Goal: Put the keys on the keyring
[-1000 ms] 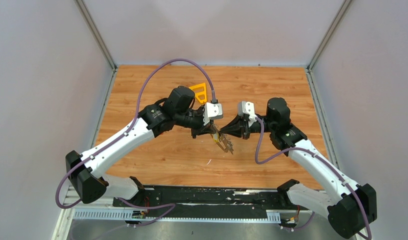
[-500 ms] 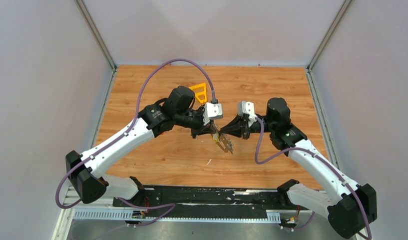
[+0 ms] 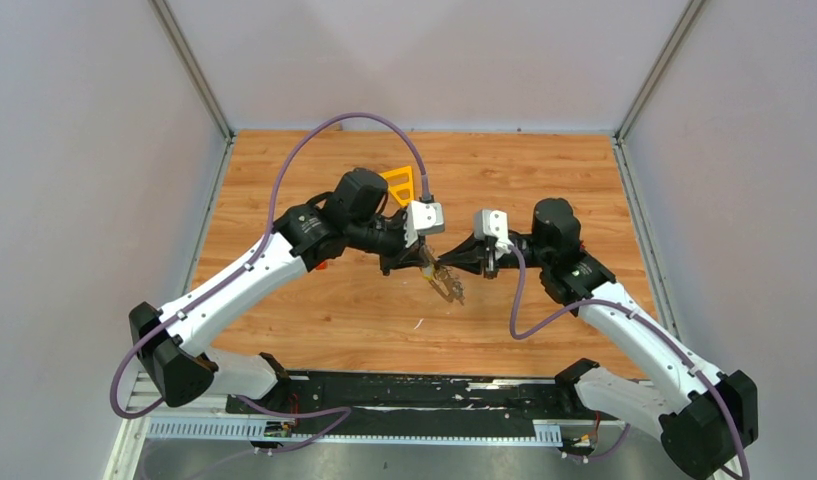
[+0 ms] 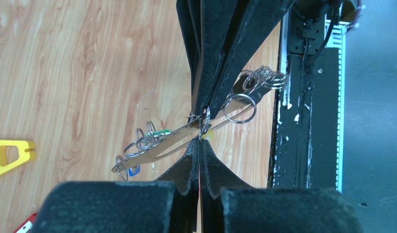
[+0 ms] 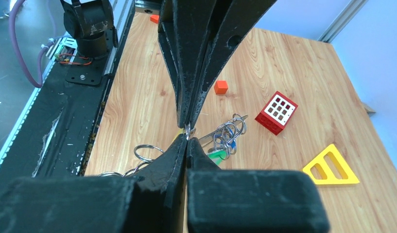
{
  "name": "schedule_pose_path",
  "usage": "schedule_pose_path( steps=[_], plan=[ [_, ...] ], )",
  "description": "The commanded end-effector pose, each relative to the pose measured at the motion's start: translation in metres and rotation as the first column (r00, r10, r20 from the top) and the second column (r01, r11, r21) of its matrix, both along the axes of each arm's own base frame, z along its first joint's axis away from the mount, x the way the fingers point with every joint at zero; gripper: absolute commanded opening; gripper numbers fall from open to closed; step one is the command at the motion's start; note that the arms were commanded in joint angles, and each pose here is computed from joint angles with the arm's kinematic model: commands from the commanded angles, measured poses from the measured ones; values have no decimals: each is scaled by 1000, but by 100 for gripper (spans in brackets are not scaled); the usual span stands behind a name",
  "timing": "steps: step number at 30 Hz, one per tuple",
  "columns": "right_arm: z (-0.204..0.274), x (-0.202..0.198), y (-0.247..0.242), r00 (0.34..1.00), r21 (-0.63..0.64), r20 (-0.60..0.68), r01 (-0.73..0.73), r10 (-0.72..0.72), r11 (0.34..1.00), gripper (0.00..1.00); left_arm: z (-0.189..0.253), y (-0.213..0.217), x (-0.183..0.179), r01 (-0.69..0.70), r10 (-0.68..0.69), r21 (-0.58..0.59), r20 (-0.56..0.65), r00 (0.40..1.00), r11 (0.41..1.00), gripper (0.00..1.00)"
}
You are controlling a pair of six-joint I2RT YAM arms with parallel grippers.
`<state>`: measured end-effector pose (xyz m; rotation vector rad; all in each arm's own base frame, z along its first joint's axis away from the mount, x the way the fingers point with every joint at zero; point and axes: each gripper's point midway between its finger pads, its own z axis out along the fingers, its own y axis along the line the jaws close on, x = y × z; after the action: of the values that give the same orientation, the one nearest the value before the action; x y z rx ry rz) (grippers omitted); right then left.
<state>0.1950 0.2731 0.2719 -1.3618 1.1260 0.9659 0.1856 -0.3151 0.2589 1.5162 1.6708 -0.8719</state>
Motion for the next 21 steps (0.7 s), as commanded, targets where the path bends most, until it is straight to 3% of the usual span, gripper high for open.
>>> schedule_pose_path(
  steps=[1, 12, 21],
  plan=[
    [-8, 0, -3, 998, -31, 57, 13, -11, 999, 0, 33, -5, -3, 12, -12, -60, 4, 1000, 998, 0],
    [-9, -3, -2, 996, -39, 86, 15, -11, 999, 0, 29, -9, -5, 3, -6, -49, -62, 998, 999, 0],
    [-2, -5, -4, 995, -33, 101, 17, -13, 999, 0, 17, -4, -4, 11, -12, -36, -12, 1000, 999, 3]
  ],
)
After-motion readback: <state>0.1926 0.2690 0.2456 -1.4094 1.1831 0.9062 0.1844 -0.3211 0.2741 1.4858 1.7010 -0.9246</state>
